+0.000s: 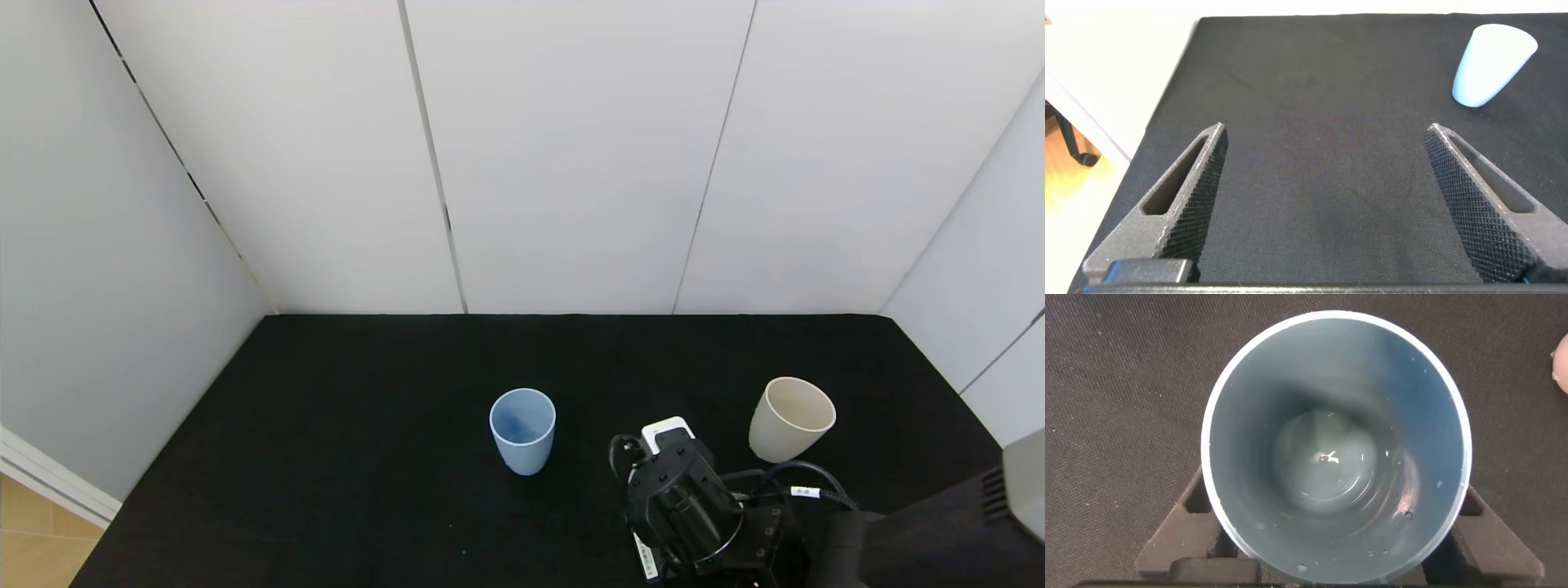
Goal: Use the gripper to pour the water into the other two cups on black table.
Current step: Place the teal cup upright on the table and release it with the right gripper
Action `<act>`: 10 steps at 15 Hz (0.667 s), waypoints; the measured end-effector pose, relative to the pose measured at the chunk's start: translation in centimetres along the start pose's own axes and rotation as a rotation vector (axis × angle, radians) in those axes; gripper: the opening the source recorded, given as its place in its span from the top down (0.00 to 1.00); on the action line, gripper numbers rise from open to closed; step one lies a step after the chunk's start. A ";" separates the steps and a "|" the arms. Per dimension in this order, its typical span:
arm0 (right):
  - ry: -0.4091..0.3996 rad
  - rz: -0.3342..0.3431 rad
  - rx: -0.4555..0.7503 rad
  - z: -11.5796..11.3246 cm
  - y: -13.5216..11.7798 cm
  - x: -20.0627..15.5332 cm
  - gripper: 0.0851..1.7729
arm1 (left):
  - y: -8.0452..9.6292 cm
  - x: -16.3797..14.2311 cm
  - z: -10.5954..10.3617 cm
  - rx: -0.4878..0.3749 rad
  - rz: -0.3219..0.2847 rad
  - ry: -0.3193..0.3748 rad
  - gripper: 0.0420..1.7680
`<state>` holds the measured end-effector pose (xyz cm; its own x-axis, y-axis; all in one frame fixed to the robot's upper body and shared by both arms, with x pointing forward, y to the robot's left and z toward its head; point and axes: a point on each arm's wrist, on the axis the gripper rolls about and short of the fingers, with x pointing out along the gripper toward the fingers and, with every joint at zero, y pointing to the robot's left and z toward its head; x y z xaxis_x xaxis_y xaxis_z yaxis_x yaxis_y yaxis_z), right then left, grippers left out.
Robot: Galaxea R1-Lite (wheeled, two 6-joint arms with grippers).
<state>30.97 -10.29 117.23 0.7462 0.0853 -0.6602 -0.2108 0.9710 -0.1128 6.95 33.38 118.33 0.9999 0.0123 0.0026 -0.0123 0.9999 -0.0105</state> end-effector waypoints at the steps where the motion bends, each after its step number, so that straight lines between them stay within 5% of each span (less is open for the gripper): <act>1: 0.001 -0.001 0.001 0.0 0.0 0.1 0.34 | 0.0 0.0 0.0 0.000 0.000 0.000 0.03; 4: 0.005 -0.003 -0.003 -0.1 0.0 0.2 0.34 | 0.0 0.0 0.0 0.000 0.000 0.000 0.03; 10: -0.004 -0.003 0.002 0.0 0.1 0.2 0.18 | 0.0 0.0 0.0 0.000 0.000 0.000 0.03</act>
<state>31.10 -10.16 117.02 0.7491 0.0837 -0.6571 -0.2079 0.9715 -0.1134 6.95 33.38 118.33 0.9999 0.0119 0.0026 -0.0119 0.9999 -0.0105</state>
